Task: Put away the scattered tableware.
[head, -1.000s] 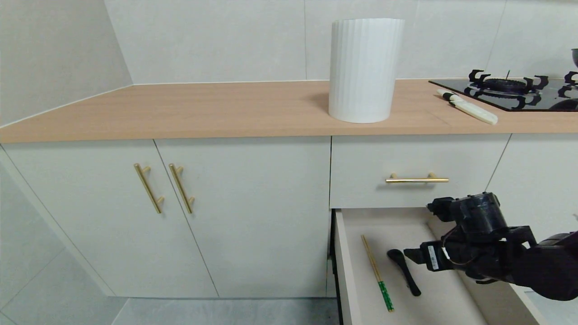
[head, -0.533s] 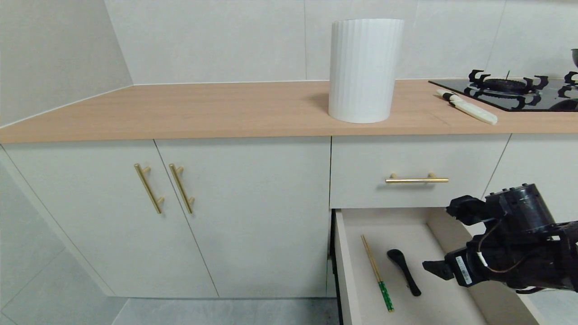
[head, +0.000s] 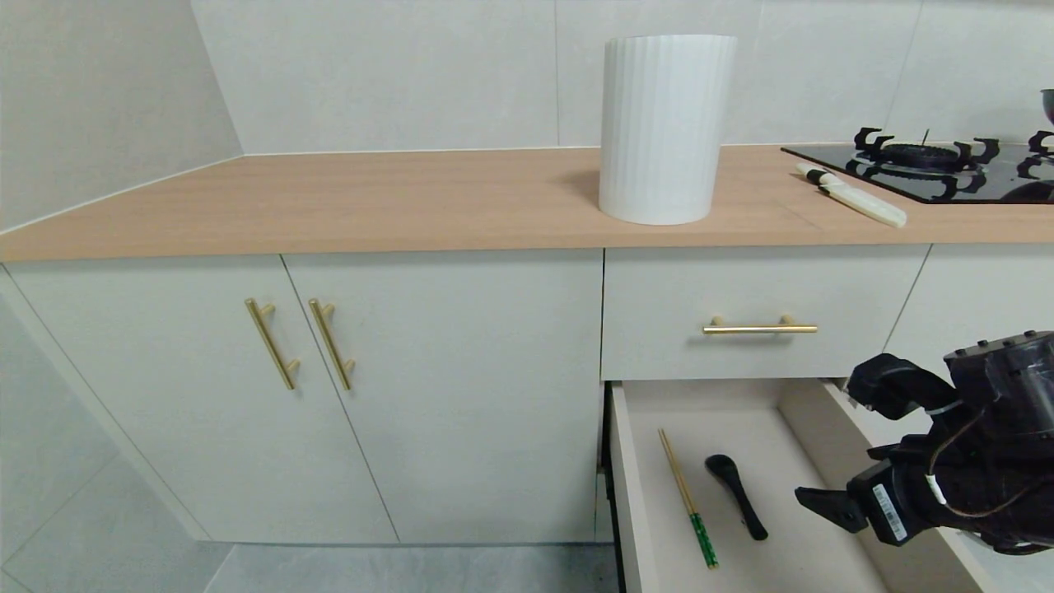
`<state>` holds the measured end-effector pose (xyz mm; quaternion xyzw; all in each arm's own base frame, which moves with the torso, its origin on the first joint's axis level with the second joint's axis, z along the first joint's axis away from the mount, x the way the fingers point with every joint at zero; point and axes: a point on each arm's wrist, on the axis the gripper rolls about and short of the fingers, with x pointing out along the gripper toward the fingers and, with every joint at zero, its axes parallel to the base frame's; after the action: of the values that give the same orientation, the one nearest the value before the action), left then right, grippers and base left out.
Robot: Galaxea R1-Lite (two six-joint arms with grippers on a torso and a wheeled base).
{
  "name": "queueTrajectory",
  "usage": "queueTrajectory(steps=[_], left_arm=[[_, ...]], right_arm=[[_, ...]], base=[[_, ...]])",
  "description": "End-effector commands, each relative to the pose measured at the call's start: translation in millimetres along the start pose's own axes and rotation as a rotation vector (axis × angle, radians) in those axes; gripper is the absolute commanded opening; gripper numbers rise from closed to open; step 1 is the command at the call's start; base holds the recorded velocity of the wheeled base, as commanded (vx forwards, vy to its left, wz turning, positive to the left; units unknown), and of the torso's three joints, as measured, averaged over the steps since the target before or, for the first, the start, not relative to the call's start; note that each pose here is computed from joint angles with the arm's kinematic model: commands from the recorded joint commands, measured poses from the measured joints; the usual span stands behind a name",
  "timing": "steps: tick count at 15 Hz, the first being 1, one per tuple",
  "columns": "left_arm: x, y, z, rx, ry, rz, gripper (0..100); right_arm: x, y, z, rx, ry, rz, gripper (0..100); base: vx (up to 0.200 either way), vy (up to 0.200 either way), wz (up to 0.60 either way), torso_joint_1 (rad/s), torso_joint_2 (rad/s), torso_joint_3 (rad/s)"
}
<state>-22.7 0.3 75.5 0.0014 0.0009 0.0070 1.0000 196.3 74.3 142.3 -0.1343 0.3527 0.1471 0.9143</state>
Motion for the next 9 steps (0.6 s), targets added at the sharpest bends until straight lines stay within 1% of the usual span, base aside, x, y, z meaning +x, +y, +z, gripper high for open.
queueTrajectory(steps=[1,7,9], left_arm=[[0.1,0.0,0.0,0.000,0.001,0.001,100],[0.1,0.0,0.0,0.002,0.001,0.001,100],[0.0,0.0,0.0,0.002,0.000,0.001,100]], right_arm=[[-4.5,0.5,-1.1,-0.009,-0.012,0.003,100],[-3.4,3.3,-9.1,-0.063,0.014,0.011,100],[-2.5,6.4,-12.0,-0.081,0.026,0.023,100]], base=[[-0.200,0.000,0.00,0.007,0.00,0.002],[-0.200,0.000,0.00,0.003,0.00,0.000],[0.000,0.000,0.00,0.000,0.00,0.000]])
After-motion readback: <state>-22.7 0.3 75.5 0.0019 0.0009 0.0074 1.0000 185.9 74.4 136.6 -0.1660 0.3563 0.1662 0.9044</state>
